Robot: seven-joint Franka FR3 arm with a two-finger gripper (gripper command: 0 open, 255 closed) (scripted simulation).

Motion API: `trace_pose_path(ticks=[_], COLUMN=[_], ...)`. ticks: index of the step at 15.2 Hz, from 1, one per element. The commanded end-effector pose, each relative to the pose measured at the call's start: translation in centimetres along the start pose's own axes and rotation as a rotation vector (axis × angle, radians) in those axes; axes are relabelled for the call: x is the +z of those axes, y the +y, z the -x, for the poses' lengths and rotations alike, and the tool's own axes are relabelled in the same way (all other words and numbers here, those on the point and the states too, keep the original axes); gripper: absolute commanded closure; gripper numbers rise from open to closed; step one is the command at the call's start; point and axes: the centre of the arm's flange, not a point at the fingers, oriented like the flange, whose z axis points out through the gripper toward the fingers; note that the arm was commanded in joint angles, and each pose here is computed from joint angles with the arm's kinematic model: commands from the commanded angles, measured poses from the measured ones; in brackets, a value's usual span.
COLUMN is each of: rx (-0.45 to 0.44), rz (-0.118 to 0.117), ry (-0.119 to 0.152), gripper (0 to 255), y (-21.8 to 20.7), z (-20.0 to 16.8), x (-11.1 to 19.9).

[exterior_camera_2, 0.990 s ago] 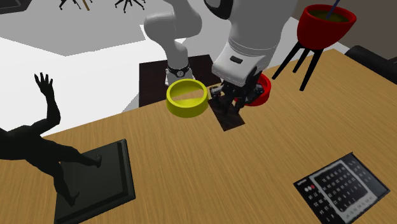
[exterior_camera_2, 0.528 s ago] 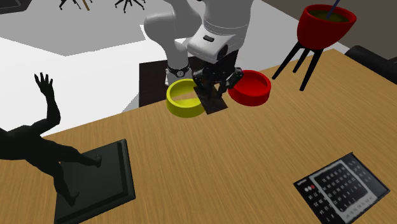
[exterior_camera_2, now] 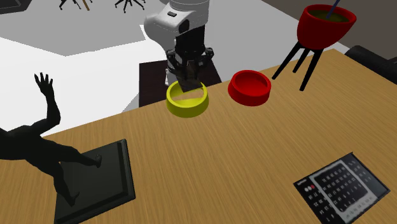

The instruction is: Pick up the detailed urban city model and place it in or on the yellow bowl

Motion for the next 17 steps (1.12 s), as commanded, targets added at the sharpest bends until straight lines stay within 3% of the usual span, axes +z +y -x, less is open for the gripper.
trace_pose_path(ticks=[1, 17], rx=[-0.001, -0.001], rz=[-0.001, -0.001], ry=[-0.001, -0.001], gripper=[255, 255], y=[1.1, 0.9], z=[1.8, 1.7], x=[0.5, 8.7])
